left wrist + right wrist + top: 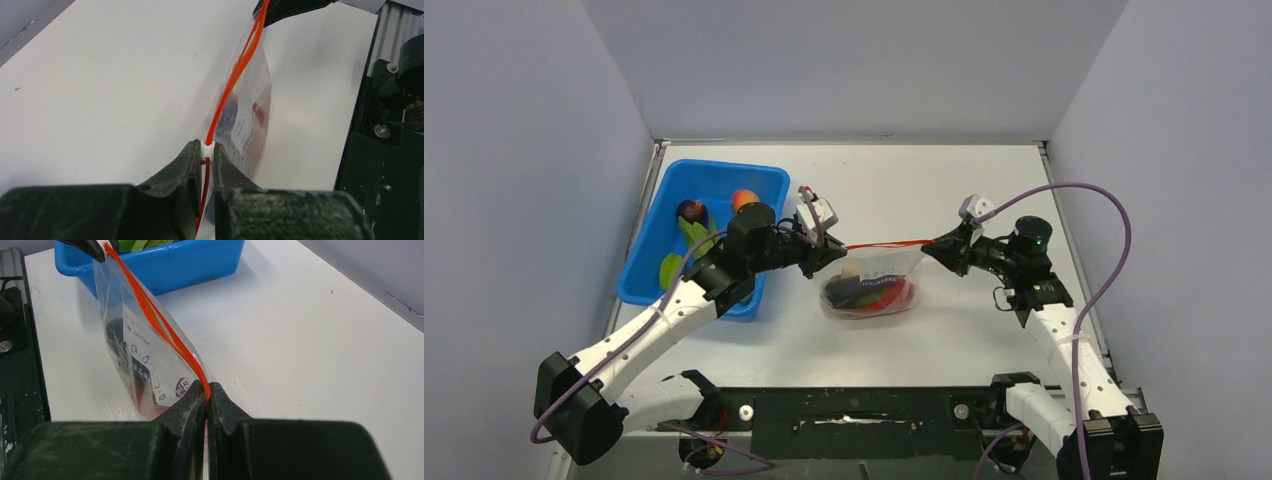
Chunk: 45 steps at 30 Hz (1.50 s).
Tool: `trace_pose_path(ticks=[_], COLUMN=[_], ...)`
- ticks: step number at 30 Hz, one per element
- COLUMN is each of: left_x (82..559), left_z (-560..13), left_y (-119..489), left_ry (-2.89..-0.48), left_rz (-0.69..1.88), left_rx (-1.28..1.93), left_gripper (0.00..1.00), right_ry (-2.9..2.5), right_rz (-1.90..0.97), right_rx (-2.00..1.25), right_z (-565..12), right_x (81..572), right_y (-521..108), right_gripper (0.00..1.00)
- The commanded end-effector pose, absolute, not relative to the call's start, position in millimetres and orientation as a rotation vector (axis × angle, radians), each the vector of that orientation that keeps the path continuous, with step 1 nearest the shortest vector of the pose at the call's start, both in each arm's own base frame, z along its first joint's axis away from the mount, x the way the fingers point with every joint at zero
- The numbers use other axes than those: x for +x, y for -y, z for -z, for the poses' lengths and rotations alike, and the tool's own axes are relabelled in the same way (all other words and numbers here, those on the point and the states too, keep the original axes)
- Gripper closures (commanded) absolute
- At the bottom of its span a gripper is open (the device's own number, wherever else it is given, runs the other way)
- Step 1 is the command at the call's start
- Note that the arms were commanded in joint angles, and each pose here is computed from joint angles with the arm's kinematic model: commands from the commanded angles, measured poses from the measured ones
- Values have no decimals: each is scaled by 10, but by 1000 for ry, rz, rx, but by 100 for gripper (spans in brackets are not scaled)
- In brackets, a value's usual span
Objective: Open the zip-top bag and remove the fake food
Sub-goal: Unzip the zipper food storage bag at the center of the board.
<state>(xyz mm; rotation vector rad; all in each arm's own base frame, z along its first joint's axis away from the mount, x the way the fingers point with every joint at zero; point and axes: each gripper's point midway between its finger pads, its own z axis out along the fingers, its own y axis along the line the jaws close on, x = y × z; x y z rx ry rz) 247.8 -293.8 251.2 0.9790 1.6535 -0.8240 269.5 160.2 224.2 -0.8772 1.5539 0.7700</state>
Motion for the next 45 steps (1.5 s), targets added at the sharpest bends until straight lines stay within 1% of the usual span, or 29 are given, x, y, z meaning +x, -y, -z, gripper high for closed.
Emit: trace_pose_path(ticks=[1, 2, 5, 6, 7, 8, 9, 10, 13, 19, 22, 27, 33, 36, 39, 40, 42, 45], left_x=[2519, 2511, 2485, 2481, 2496, 2509, 2524, 2535, 2538, 2506, 2492, 2489, 2492, 2489, 2455, 2448, 2440, 2434], left_z=[-2688, -2752, -2878, -2900, -2900, -2895, -2877, -2860, -2812, -2824, -2846, -2822, -2794, -2779, -2799, -2794, -2799, -2799], left_y=[2727, 2736, 2766, 2778, 2788, 2796, 2797, 2797, 2793, 2778, 2775, 2772, 2782, 2789, 2815, 2820, 2819, 2810], left_ry=[-1612, -1579, -1498, -1487, -1489, -1497, -1511, -1521, -1537, -1531, -1528, -1540, -1554, -1561, -1558, -1560, -1565, -1568], left_rz=[759, 775, 823, 831, 832, 830, 825, 821, 809, 814, 818, 822, 832, 837, 860, 864, 868, 867], left_rx=[906, 890, 846, 843, 843, 844, 847, 852, 871, 870, 867, 861, 857, 860, 872, 875, 875, 873], left_gripper=[100, 100, 100, 100, 100, 100, 100, 100, 100, 100, 100, 100, 100, 100, 100, 100, 100, 100], right_ry=[-1502, -1506, -1493, -1505, -1533, -1560, -1581, -1589, -1579, -1570, -1525, -1390, -1211, -1233, -1284, -1297, -1318, -1370], right_rz=[-696, -721, -785, -796, -794, -770, -735, -692, -587, -476, -478, -531, -578, -531, -539, -561, -603, -654], right_rx=[-934, -960, -1106, -1145, -1165, -1173, -1182, -1206, -1294, -1408, -1447, -1518, -1485, -1477, -1536, -1561, -1615, -1625], right_z=[-2503, -2528, -2605, -2596, -2575, -2555, -2537, -2517, -2465, -2449, -2534, -2722, -3027, -2961, -2794, -2735, -2620, -2534], right_x=[2727, 2690, 2527, 2478, 2450, 2464, 2484, 2504, 2575, 2758, 2762, 2583, 2475, 2616, 2667, 2657, 2623, 2612], right_y=[-1541, -1570, -1683, -1727, -1758, -1799, -1846, -1892, -2024, -2227, -2357, -2589, -2730, -2740, -2763, -2782, -2809, -2838], right_gripper=[98, 96, 75, 66, 49, 35, 29, 26, 23, 20, 18, 18, 19, 19, 19, 19, 23, 32])
